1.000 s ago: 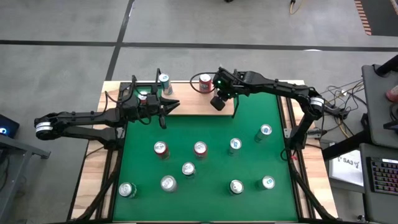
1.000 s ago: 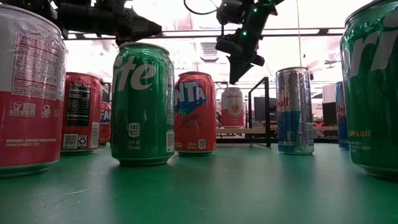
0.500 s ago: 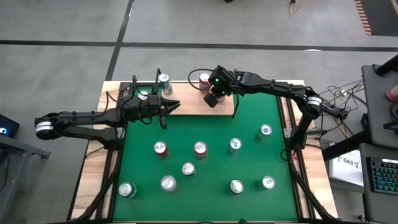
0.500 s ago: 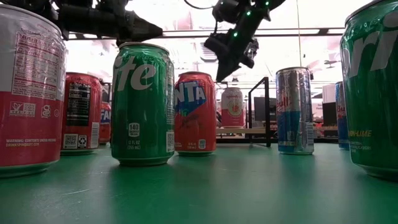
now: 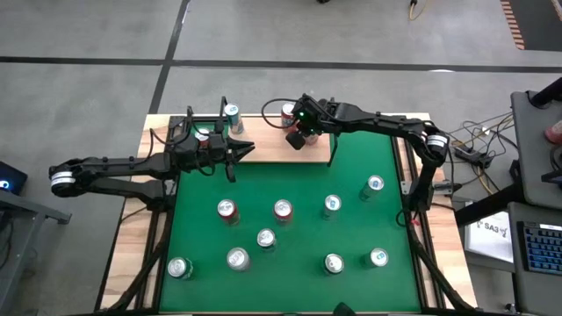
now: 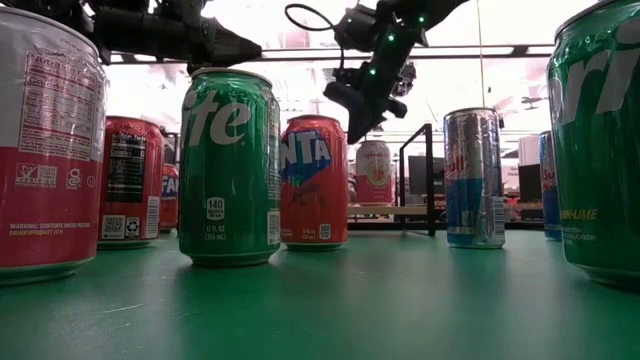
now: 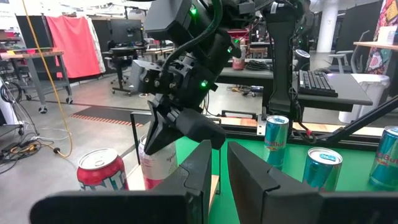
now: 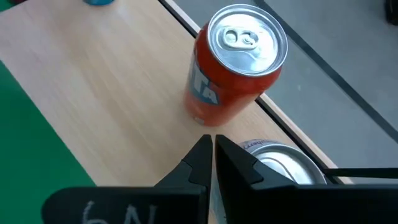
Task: Pick and place cans onto a shelf
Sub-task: Put the right pink white soda can on the shelf
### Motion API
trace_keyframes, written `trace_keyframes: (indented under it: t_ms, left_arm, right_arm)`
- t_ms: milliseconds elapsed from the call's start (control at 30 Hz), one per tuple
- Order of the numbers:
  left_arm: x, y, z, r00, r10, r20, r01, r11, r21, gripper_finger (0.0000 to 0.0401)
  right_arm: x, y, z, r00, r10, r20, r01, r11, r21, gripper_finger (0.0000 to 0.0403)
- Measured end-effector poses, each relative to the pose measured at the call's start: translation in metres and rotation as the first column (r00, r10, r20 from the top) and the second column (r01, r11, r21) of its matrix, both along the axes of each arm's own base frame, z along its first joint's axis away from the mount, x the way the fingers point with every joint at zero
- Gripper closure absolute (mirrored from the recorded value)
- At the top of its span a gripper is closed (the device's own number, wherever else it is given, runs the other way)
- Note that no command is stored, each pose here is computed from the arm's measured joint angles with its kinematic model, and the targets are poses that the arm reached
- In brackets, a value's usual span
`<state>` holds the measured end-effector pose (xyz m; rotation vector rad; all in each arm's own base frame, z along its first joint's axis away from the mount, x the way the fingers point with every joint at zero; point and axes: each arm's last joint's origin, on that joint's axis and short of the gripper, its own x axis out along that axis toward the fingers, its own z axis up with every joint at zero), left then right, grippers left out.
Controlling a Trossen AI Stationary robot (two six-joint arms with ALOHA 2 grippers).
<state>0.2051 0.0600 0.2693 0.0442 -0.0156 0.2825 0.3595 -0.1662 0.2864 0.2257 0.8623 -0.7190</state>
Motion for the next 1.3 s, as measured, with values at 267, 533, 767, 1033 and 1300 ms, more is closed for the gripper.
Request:
trace_keyframes:
  t_ms: [267,533,767,1033,1300]
  left_arm:
    - [0.000,0.000,0.000,1.000,0.000,0.000,0.000,1.000,0.000,0.0365]
    - [0.000,0.000,-0.001,1.000,-0.001,-0.005,0.001,1.000,-0.002,0.0365]
    - [0.000,0.000,-0.001,1.000,0.000,-0.006,0.000,1.000,-0.002,0.0365]
    - [0.000,0.000,-0.001,1.000,-0.001,-0.007,0.001,1.000,-0.002,0.0365]
    - [0.000,0.000,-0.001,1.000,0.000,-0.007,0.000,1.000,-0.002,0.0365]
  right_arm:
    - [-0.002,-0.002,-0.001,1.000,-0.007,-0.011,0.007,1.000,0.004,0.0390]
    - [-0.005,-0.004,-0.002,0.999,-0.024,-0.035,0.024,1.000,0.000,0.0390]
    - [-0.005,-0.004,-0.002,0.999,-0.018,-0.039,0.017,1.000,-0.003,0.0390]
    - [-0.008,-0.001,0.006,1.000,-0.015,-0.016,0.015,1.000,-0.011,0.0390]
    - [-0.010,0.003,0.014,1.000,-0.009,0.004,0.009,1.000,-0.018,0.0390]
